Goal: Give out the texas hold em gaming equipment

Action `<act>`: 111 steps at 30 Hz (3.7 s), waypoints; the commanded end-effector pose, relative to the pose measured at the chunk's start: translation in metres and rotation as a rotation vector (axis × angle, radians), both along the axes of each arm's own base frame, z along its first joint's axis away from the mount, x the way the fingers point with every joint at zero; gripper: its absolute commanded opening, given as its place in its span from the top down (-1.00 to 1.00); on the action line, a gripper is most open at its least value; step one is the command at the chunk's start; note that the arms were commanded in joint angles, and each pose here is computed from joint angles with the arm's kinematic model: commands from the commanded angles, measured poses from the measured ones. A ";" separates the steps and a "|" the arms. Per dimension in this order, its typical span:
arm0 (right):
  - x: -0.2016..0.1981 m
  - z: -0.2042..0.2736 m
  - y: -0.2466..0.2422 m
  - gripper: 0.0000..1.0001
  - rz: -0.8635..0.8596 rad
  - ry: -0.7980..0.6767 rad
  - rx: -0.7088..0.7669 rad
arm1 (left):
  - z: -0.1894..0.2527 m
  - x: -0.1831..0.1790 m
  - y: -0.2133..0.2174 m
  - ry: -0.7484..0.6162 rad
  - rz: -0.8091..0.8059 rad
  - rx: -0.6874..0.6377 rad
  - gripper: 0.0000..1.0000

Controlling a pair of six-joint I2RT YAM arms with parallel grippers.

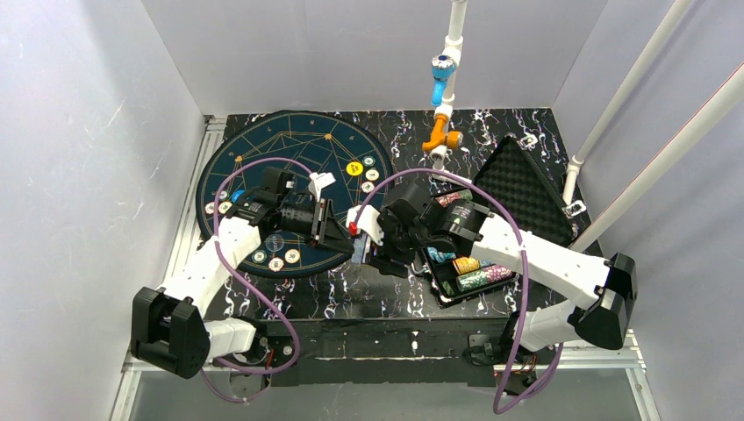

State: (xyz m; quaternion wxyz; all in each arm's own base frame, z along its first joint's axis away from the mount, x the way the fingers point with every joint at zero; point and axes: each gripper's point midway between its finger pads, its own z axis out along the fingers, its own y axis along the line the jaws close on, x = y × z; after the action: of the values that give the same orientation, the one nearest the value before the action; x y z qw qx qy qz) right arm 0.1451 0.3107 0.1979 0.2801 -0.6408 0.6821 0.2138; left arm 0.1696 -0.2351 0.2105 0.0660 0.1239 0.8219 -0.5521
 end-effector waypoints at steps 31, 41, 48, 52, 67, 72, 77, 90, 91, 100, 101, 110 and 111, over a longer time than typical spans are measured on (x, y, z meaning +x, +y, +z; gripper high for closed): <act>0.004 0.032 0.014 0.97 0.005 -0.056 0.155 | 0.015 0.000 0.009 -0.025 0.022 -0.018 0.82; 0.006 0.035 0.020 0.97 0.000 -0.056 0.168 | 0.027 0.007 -0.001 -0.036 -0.001 -0.061 -0.01; 0.009 0.035 0.020 0.97 -0.010 -0.067 0.166 | 0.010 0.004 0.014 0.017 0.031 0.026 0.89; 0.009 0.032 0.018 0.97 -0.020 -0.065 0.158 | 0.012 0.008 0.027 0.026 0.074 0.022 1.00; 0.009 0.028 0.015 0.97 -0.026 -0.071 0.158 | 0.018 0.048 0.101 0.051 0.342 0.049 1.00; 0.011 0.032 0.015 0.97 -0.028 -0.081 0.163 | 0.000 0.064 0.161 0.079 0.484 0.171 1.00; 0.011 0.032 0.015 0.97 -0.026 -0.084 0.162 | -0.027 0.086 0.238 0.071 0.598 0.337 1.00; 0.010 0.030 0.010 0.97 -0.027 -0.087 0.164 | -0.094 0.139 0.347 0.099 0.715 0.576 1.00; 0.010 0.030 0.010 0.97 -0.028 -0.086 0.162 | -0.099 0.143 0.349 0.104 0.718 0.572 1.00; 0.009 0.025 0.010 0.97 -0.024 -0.070 0.148 | -0.129 0.156 0.364 0.138 0.738 0.598 1.00; 0.008 0.024 0.011 0.97 -0.025 -0.067 0.147 | -0.131 0.156 0.366 0.142 0.738 0.605 1.00; 0.009 0.023 0.013 0.97 -0.021 -0.056 0.144 | -0.138 0.166 0.378 0.119 0.736 0.637 1.00; 0.008 0.022 0.013 0.97 -0.021 -0.056 0.142 | -0.133 0.168 0.375 0.106 0.736 0.615 1.00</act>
State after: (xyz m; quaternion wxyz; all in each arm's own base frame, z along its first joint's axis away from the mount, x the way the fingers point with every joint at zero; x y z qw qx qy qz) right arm 0.1498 0.3138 0.2056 0.3215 -0.6238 0.6763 0.2238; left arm 0.3266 0.1368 0.0636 0.1509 -0.2005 0.9427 -0.2200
